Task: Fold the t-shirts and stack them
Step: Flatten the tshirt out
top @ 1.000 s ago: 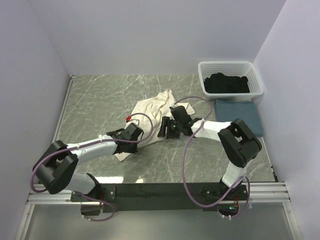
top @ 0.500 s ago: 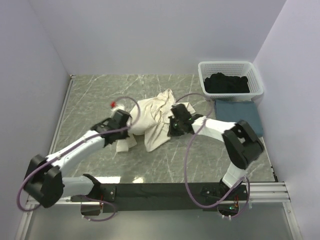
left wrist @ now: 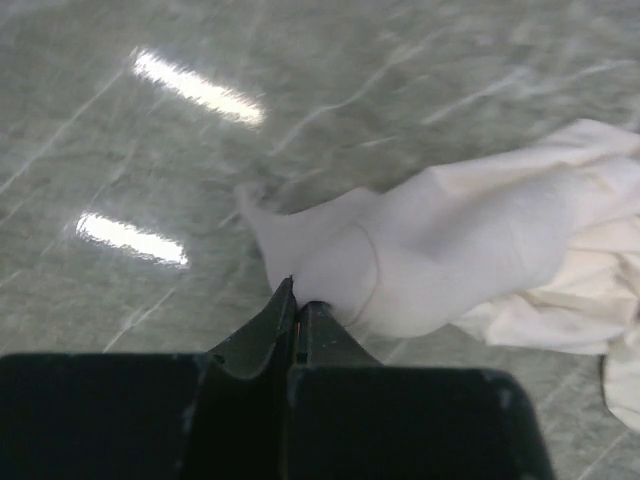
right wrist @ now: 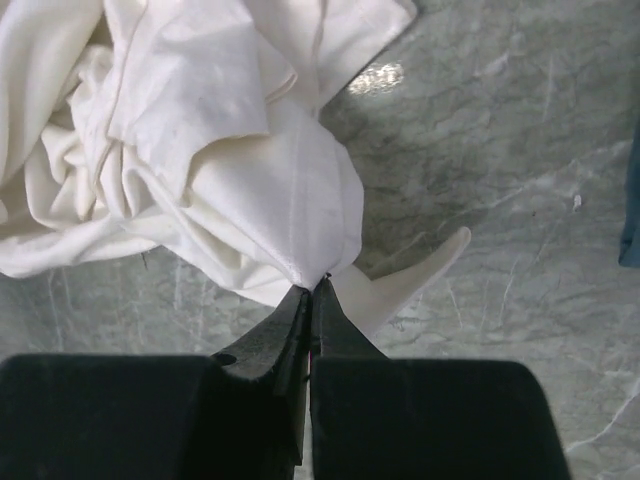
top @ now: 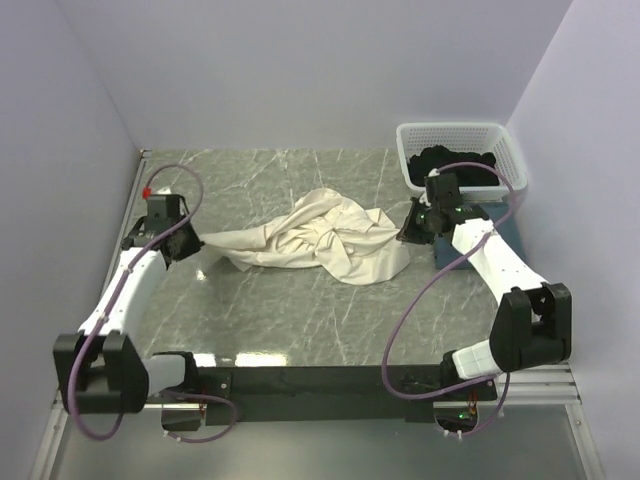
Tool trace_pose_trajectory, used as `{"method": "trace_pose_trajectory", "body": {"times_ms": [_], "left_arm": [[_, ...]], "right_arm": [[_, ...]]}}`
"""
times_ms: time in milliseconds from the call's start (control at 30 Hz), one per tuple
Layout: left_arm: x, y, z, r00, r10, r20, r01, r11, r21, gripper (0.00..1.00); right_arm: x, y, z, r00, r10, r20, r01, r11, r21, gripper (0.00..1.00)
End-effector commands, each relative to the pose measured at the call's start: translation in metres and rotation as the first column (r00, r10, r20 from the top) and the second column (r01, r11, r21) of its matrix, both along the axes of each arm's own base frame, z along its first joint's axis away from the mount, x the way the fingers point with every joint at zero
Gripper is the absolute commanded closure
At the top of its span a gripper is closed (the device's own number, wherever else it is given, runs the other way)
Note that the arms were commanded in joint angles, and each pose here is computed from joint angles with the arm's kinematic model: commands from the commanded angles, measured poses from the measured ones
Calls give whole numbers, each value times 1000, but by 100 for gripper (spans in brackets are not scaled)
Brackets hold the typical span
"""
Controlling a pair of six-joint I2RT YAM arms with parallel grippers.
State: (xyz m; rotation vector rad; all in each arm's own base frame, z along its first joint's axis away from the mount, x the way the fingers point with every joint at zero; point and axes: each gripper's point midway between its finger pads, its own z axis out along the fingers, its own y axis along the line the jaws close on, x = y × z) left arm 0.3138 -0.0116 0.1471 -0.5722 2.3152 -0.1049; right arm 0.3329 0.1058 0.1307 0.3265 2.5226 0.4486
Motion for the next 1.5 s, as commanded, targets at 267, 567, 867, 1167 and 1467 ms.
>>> {"method": "trace_pose_trajectory", "body": {"times_ms": [267, 567, 867, 1167, 1467], "left_arm": [[40, 41, -54, 992, 125, -34, -130, 954, -272, 99], [22, 44, -47, 989, 145, 4, -140, 959, -248, 99], [8, 50, -27, 982, 184, 44, -171, 963, -209, 99], [4, 51, -5, 979, 194, 63, -177, 963, -204, 99], [-4, 54, 6, 975, 208, 81, -191, 965, -178, 99]], "right_arm": [[73, -48, -8, 943, -327, 57, 330, 943, -46, 88], [39, 19, -6, 990, 90, 113, -67, 979, -191, 37], [-36, 92, -67, 909, 408, -87, -417, 874, -250, 36], [-54, 122, -102, 839, 508, -196, -545, 784, -299, 36], [-75, 113, -127, 815, 498, -297, -577, 745, -334, 72]]}}
